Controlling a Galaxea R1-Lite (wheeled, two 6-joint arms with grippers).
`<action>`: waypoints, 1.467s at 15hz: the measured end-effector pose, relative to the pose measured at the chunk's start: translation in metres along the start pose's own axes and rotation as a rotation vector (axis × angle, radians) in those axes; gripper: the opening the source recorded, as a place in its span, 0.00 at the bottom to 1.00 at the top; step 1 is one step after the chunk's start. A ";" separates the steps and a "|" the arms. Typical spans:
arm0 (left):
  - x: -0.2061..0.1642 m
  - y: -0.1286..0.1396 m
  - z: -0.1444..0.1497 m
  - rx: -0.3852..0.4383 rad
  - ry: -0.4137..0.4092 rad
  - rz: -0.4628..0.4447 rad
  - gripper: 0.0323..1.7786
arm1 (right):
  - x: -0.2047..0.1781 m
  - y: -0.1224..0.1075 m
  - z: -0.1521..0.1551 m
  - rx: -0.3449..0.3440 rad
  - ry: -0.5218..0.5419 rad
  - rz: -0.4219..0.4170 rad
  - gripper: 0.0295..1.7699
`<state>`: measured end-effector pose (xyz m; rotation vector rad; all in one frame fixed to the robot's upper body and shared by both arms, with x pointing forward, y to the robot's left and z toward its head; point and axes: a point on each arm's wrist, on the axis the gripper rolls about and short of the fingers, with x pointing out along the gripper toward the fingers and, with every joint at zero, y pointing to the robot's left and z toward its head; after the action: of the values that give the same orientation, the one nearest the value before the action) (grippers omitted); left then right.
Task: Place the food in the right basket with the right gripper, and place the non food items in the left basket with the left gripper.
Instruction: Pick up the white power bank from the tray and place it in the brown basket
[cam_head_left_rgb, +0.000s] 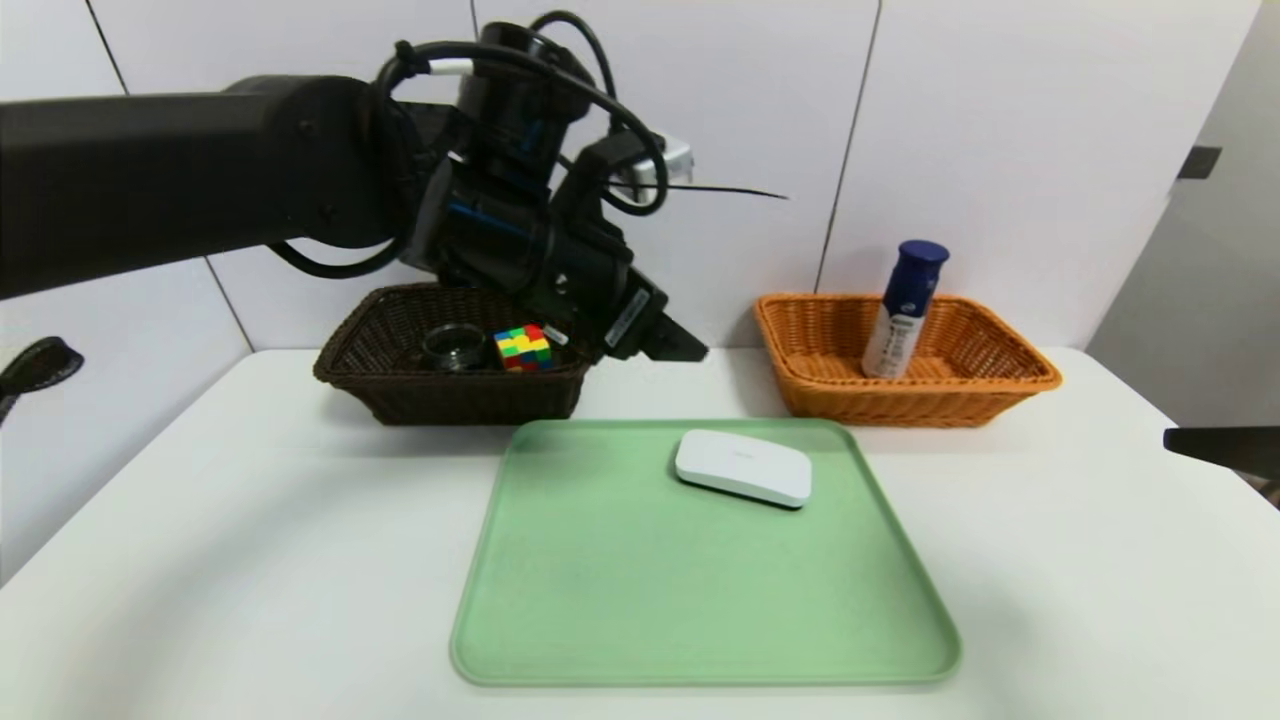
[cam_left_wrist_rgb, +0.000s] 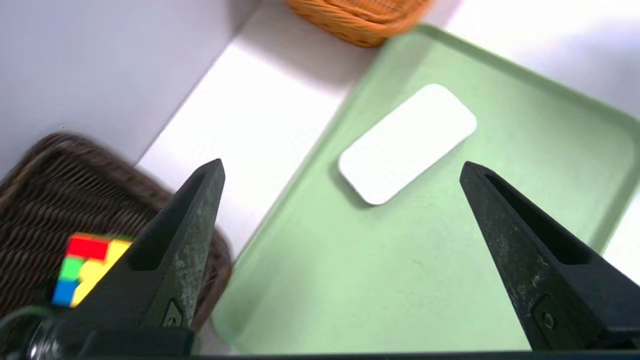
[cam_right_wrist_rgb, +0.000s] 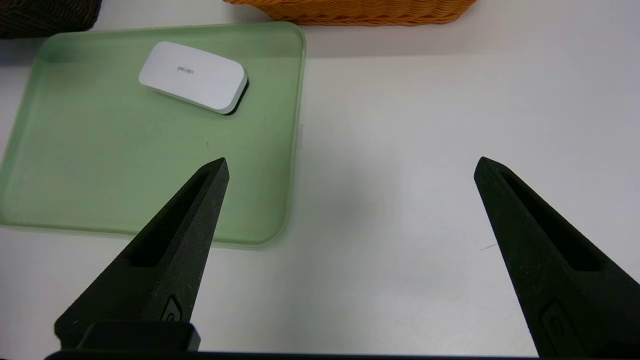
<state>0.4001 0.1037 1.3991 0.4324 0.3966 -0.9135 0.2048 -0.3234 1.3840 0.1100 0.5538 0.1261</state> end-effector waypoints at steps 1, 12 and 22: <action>0.009 -0.010 0.001 0.053 0.010 -0.031 0.94 | 0.000 0.000 -0.001 0.000 0.001 0.000 0.96; 0.090 -0.048 -0.033 0.314 0.072 -0.352 0.95 | -0.003 -0.002 -0.013 0.001 0.016 -0.002 0.96; 0.133 -0.014 -0.058 0.272 -0.076 -0.412 0.95 | 0.001 -0.003 -0.026 0.005 0.055 -0.007 0.96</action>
<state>0.4533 0.0376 1.2812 0.5744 0.2965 -1.3902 0.1923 -0.3247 1.3607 0.1093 0.6091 0.1214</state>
